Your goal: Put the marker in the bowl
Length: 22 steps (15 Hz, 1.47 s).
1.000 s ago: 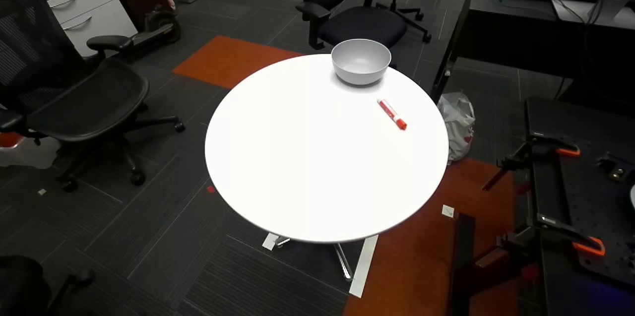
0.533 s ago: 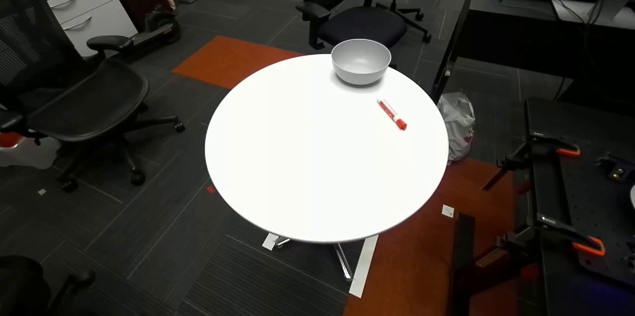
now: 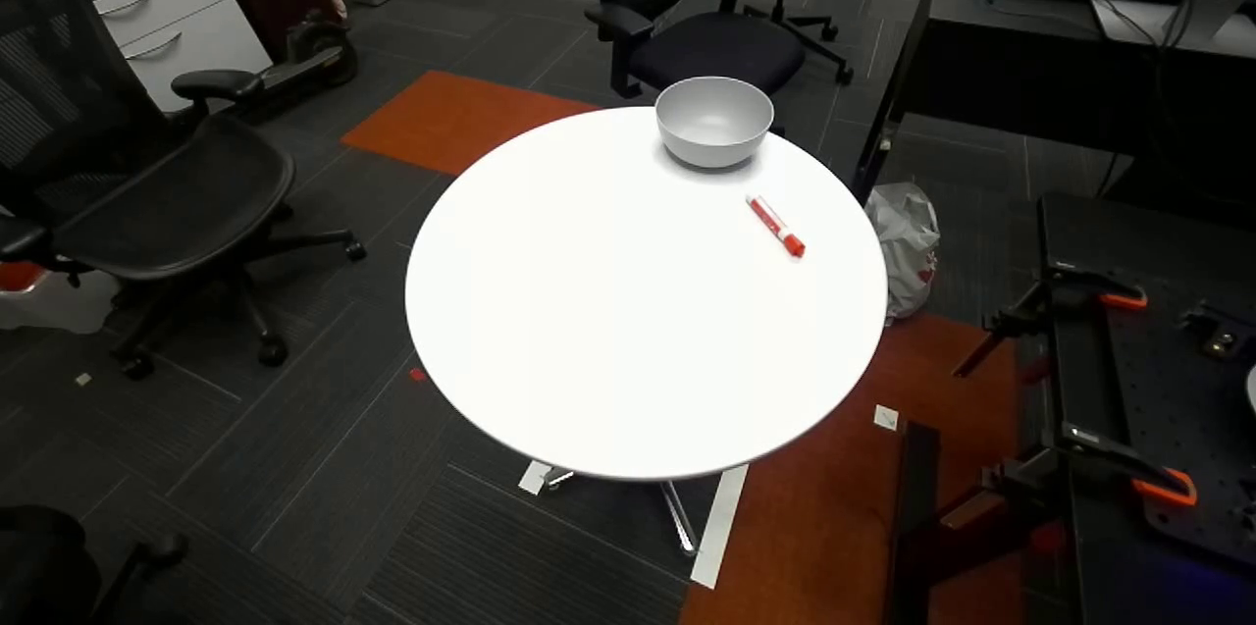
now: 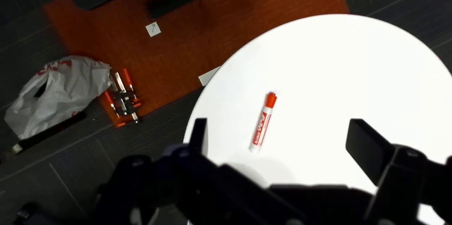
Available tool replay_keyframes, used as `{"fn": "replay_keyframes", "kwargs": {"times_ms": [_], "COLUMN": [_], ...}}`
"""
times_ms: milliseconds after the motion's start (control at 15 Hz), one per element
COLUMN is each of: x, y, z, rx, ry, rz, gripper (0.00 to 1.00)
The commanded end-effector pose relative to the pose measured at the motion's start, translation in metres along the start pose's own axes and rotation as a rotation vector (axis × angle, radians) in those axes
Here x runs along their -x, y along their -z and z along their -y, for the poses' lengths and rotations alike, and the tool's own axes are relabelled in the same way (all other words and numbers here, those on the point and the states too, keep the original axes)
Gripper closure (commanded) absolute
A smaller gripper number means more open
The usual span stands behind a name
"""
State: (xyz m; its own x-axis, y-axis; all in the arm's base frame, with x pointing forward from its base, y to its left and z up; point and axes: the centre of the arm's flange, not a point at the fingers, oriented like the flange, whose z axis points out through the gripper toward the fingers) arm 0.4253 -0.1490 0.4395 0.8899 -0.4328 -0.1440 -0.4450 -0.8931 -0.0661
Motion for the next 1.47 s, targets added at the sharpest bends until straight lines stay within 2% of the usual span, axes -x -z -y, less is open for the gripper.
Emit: {"fn": "replay_keyframes", "kwargs": {"times_ms": [0,200,400,667,933,1200,1400], "x": [-0.013,-0.028,-0.046,-0.063,-0.072,-0.085,-0.097], "y": [-0.049,-0.086,-0.121,-0.159,-0.192,-0.219,-0.239], "z": [0.005,0.008,0.015,0.03,0.046,0.049,0.046], "rx": [-0.014,-0.051,-0.083,-0.038,-0.007,0.018,0.043], "ry": [-0.15,-0.236,-0.269,-0.32,-0.337,-0.339,-0.326], "rz": [0.004,-0.04,-0.068,-0.101,-0.083,-0.08,-0.122], "gripper": [0.0,0.0,0.0,0.0,0.0,0.0,0.0]}}
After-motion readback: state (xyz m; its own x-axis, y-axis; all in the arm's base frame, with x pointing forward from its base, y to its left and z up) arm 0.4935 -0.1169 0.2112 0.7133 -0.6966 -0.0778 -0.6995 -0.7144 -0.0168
